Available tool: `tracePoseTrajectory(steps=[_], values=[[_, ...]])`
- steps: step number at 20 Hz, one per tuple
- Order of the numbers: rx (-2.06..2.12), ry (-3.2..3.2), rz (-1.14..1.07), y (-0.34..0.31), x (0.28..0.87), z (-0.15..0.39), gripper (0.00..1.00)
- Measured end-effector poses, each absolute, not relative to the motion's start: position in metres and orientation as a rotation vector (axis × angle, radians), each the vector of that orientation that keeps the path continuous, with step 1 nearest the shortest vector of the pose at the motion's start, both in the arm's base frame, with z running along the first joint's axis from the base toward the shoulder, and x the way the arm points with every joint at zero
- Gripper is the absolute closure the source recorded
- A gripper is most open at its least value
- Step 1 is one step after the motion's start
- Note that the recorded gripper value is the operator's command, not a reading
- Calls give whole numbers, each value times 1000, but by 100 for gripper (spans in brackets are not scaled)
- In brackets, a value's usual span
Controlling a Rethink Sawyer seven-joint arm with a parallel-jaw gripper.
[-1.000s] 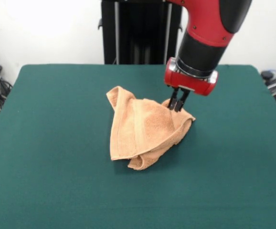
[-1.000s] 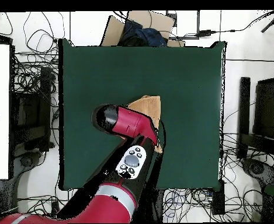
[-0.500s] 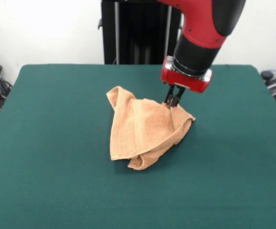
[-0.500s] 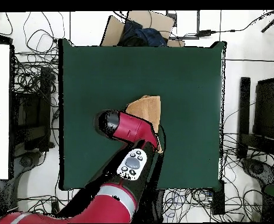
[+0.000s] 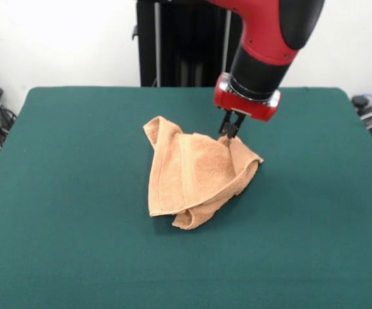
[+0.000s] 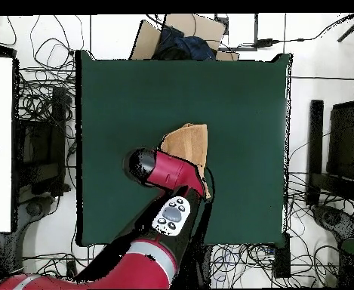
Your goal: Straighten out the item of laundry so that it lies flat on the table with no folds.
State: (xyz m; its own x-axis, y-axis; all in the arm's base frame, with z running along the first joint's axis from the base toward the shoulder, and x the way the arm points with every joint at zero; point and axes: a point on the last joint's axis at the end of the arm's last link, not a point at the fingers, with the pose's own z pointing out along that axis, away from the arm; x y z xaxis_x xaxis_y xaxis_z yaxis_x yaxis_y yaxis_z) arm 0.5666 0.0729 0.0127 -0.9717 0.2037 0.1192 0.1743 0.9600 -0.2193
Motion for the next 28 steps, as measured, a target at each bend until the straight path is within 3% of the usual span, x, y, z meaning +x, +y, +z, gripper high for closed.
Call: tracePoseTrajectory(steps=[11,28], values=[[-299,-2955,309,72,560,10,100],[-504,-2819,115,54,521,-9,100]])
